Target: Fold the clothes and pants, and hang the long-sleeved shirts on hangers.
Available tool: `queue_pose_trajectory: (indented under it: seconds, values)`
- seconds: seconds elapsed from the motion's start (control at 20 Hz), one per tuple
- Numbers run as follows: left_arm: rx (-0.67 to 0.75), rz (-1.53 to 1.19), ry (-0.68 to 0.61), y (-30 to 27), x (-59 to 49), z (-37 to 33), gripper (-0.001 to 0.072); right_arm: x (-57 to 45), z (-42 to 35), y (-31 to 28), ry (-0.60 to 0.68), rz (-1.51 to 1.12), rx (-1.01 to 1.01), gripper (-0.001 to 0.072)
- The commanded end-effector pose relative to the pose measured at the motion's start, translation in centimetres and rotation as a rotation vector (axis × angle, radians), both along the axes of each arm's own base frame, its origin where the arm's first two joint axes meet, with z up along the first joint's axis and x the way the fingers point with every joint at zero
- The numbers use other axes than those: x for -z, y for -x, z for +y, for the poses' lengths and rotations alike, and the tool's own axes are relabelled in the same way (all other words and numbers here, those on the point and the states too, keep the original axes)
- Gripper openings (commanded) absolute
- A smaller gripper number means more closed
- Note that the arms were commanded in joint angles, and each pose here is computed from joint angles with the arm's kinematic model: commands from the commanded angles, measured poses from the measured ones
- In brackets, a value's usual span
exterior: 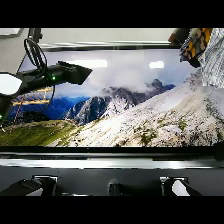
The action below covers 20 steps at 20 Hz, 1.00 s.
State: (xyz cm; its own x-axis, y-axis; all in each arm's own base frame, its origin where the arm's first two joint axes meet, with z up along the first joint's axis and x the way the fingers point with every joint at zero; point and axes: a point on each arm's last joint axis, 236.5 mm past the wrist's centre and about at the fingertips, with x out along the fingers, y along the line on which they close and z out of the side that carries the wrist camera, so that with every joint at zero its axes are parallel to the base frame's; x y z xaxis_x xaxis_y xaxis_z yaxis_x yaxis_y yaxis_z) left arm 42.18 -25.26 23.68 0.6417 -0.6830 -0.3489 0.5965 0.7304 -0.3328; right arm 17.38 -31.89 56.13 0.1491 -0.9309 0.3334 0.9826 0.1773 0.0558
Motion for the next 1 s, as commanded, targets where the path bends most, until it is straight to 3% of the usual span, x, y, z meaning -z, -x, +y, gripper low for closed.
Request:
queue_pose_trajectory:
  seconds: [0.0, 0.2, 0.4, 0.45, 0.55, 0.6, 0.75, 0.85, 0.95]
  values:
    - [-0.002, 0.009, 0.005, 0.0, 0.1, -0.1, 0.0674, 1.5, -1.4, -1.0, -0.031, 0.036, 0.036, 0.0047]
    - [-0.002, 0.009, 0.004, -0.1, 0.2, -0.1, 0.0674, 4.0, -2.5, -0.9, -0.128, 0.026, 0.059, 0.005]
    - [-0.002, 0.009, 0.005, 0.0, 0.1, -0.1, 0.0674, 3.8, -2.2, -0.7, -0.132, 0.013, 0.047, 0.0056]
    - [-0.002, 0.009, 0.005, -0.1, 0.1, -0.1, 0.0674, 3.6, -1.9, -0.4, -0.134, 0.004, 0.039, 0.0164]
    - [-0.003, 0.007, 0.006, 0.0, 0.0, 0.0, 0.0675, 2.5, -0.8, 0.9, -0.111, 0.001, 0.033, 0.0529]
    - [-0.008, 0.009, 0.014, 0.0, -0.2, 0.0, 0.0676, 1.3, 0.2, 1.8, -0.08, 0.003, 0.029, 0.0601]
    - [-0.064, 0.041, 0.079, -0.2, -1.3, 1.2, 0.0679, -3.1, 4.2, 4.6, 0.04, -0.143, -0.075, 0.0616]
    - [-0.111, 0.062, 0.123, -0.4, -2.2, 2.6, 0.0679, -5.6, 7.5, 2.3, 0.064, -0.363, -0.372, 0.0615]
    - [-0.151, 0.068, 0.158, -0.4, -3.2, 4.1, 0.0685, -7.2, 11.2, -3.8, 0.078, -0.436, -0.725, 0.0615]
